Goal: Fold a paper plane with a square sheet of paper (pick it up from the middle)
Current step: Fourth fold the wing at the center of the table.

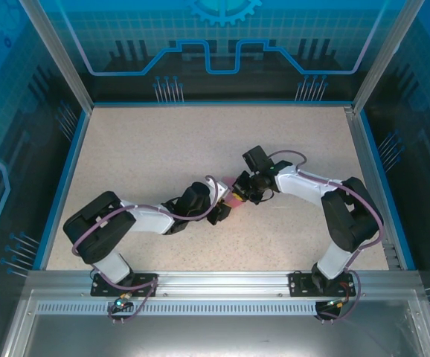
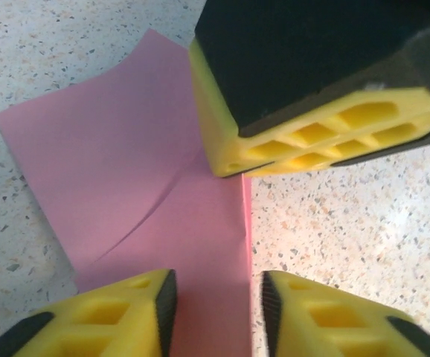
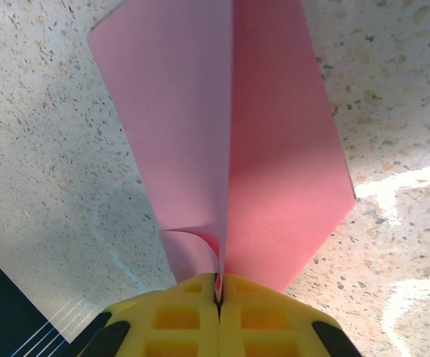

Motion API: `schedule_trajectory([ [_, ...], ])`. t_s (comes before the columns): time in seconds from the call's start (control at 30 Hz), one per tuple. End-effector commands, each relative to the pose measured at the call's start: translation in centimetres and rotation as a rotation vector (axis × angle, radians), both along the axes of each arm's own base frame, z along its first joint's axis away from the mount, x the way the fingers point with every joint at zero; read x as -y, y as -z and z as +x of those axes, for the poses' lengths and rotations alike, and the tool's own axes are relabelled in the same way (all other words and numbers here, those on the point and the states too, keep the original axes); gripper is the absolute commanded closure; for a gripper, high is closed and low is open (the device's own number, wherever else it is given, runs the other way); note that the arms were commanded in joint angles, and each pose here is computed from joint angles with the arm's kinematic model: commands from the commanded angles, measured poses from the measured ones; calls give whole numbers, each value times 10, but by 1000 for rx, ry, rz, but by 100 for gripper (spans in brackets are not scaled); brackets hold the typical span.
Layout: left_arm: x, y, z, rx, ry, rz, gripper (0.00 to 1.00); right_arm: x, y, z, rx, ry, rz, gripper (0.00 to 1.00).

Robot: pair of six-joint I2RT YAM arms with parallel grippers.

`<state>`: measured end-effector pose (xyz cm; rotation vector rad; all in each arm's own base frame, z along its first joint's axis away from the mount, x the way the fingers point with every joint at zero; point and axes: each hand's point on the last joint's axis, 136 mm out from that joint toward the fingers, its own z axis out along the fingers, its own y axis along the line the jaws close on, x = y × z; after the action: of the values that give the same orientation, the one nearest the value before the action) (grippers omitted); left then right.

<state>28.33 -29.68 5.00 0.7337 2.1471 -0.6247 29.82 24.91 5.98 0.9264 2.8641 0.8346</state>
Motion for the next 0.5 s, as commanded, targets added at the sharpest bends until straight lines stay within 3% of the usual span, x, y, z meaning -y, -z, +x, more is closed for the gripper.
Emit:
schedule_trajectory([
  [0.0,-2,4,1,30,0,24,69,2,-1,0,-43,12,7,98],
  [0.27,-7,10,2,17,-21,40,82,3,0,1,-46,-2,19,90],
  [0.47,-9,16,-2,-50,-77,-4,85,9,-14,11,78,-106,-11,54],
])
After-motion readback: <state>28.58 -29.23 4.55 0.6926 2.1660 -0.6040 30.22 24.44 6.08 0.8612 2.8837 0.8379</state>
